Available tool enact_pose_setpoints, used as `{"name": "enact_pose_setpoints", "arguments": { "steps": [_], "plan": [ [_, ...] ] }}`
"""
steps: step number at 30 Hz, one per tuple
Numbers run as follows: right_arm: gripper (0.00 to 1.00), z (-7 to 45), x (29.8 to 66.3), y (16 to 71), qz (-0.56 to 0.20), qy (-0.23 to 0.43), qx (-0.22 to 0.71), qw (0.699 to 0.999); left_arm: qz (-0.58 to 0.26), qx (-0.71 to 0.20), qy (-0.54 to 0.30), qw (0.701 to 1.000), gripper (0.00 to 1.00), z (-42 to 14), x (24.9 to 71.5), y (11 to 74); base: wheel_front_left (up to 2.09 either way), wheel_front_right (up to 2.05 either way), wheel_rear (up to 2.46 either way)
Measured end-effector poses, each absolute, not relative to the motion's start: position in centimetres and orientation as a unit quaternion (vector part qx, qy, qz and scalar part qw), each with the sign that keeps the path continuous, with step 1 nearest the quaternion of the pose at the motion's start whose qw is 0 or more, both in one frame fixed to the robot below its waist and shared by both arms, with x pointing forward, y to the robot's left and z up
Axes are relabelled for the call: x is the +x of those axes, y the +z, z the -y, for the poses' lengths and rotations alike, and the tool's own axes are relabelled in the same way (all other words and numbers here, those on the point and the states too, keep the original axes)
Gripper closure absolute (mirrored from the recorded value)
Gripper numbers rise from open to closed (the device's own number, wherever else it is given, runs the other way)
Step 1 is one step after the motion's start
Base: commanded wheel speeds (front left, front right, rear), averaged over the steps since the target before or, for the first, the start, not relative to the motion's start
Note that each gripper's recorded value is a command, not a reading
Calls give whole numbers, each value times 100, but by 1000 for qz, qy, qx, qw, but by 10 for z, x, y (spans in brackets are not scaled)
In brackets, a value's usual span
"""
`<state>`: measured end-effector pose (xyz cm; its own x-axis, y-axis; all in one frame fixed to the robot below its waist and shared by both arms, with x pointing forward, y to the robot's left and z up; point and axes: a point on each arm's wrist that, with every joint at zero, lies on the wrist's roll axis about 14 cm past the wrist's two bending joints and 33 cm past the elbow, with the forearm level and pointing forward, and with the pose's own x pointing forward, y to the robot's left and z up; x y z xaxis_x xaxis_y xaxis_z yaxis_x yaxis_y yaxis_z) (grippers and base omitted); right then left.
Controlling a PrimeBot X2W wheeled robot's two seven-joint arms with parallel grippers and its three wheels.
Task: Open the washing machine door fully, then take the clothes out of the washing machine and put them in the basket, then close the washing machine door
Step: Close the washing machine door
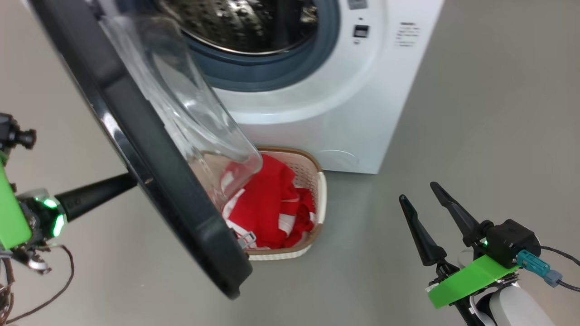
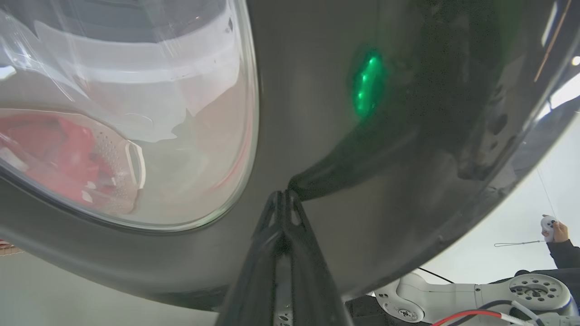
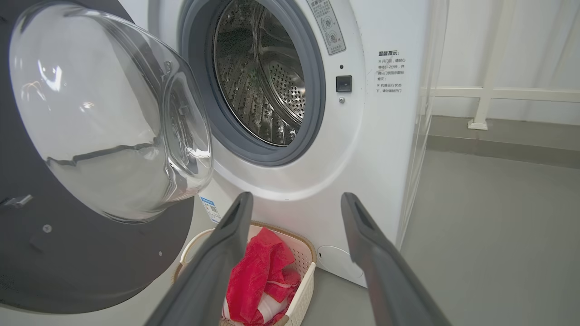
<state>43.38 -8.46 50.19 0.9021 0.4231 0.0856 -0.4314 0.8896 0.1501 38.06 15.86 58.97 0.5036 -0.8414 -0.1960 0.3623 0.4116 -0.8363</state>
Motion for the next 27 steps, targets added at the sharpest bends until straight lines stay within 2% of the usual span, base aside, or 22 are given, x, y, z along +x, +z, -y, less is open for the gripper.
{"name": "enact_pose_setpoints", "arguments": {
  "steps": [16,27],
  "plan": [
    [0,135,427,490,16,131,86,988,-309,-377,-442,753,100,-95,457,592,0,0,0],
    [0,165,427,483,11,80,86,993,-297,-389,-442,752,100,-67,519,590,0,0,0]
  ]
}}
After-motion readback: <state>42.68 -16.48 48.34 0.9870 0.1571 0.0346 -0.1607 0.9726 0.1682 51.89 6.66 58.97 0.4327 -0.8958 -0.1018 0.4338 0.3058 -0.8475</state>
